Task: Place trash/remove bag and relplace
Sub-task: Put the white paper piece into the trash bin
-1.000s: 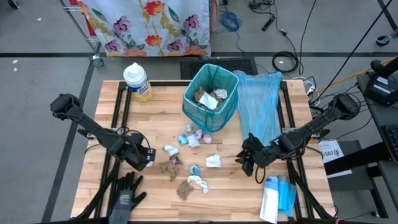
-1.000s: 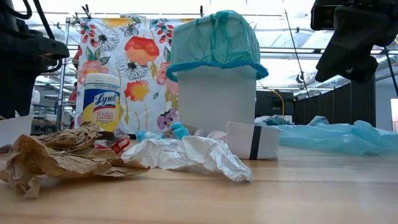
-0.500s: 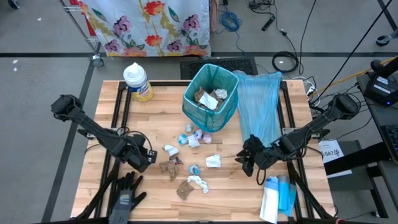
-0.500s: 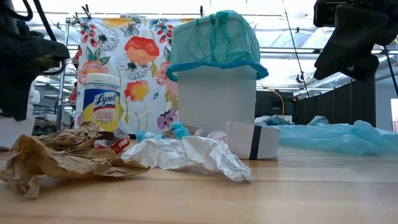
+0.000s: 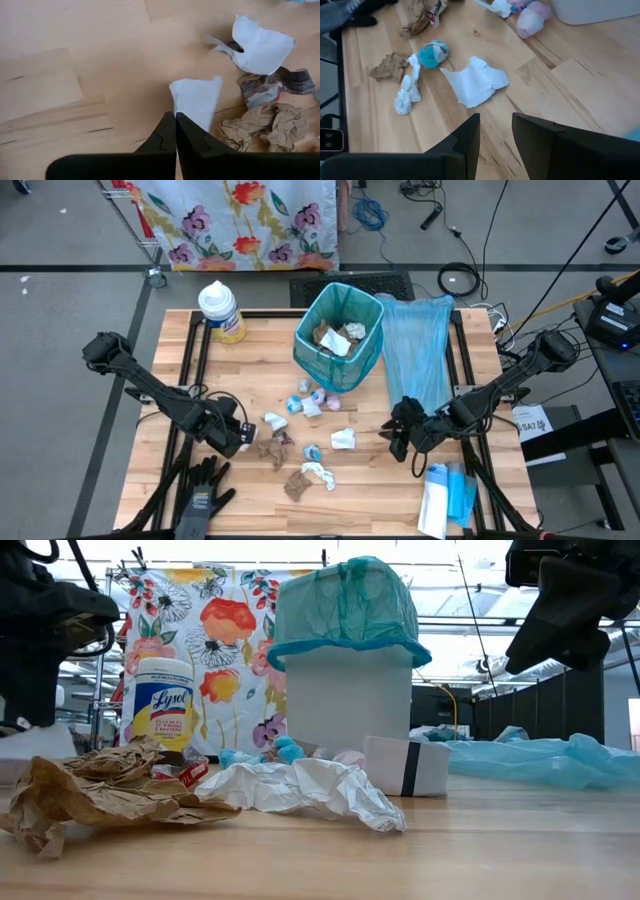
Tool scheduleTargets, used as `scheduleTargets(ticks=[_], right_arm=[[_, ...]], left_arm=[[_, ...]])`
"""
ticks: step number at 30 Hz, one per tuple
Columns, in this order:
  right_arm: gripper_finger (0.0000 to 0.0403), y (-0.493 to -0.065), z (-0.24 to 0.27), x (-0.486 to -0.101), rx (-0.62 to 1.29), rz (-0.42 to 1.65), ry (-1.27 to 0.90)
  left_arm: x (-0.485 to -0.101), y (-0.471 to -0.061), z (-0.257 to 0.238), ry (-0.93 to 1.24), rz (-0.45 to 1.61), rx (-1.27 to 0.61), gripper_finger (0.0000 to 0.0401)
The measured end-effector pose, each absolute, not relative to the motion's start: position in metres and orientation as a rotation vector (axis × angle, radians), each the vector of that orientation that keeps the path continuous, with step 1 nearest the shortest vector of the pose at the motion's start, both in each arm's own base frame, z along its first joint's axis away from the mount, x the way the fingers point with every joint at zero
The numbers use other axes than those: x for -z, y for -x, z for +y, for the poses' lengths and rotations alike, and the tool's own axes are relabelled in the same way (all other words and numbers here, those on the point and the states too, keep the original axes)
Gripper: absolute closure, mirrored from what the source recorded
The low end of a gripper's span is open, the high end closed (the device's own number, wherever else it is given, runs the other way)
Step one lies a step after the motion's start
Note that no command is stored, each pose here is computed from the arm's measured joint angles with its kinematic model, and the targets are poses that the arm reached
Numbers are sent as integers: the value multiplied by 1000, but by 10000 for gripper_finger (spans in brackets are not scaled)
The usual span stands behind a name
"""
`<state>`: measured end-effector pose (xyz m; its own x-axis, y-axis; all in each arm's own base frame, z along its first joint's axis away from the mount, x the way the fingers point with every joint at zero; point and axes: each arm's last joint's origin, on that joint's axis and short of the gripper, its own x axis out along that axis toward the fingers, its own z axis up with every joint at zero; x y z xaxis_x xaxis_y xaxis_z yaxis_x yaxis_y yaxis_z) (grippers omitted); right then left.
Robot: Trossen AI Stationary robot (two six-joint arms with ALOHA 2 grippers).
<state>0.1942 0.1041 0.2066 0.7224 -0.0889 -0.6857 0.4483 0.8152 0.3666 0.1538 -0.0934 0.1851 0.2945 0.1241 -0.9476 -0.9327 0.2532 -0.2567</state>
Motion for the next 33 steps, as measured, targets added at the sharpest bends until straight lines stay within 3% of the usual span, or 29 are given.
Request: scheduleTargets(ticks=[33], right_arm=[[298,-192,103,-205,331,725,-535]], left_arm=[[-185,-154,-93,1000,988,-886,401]])
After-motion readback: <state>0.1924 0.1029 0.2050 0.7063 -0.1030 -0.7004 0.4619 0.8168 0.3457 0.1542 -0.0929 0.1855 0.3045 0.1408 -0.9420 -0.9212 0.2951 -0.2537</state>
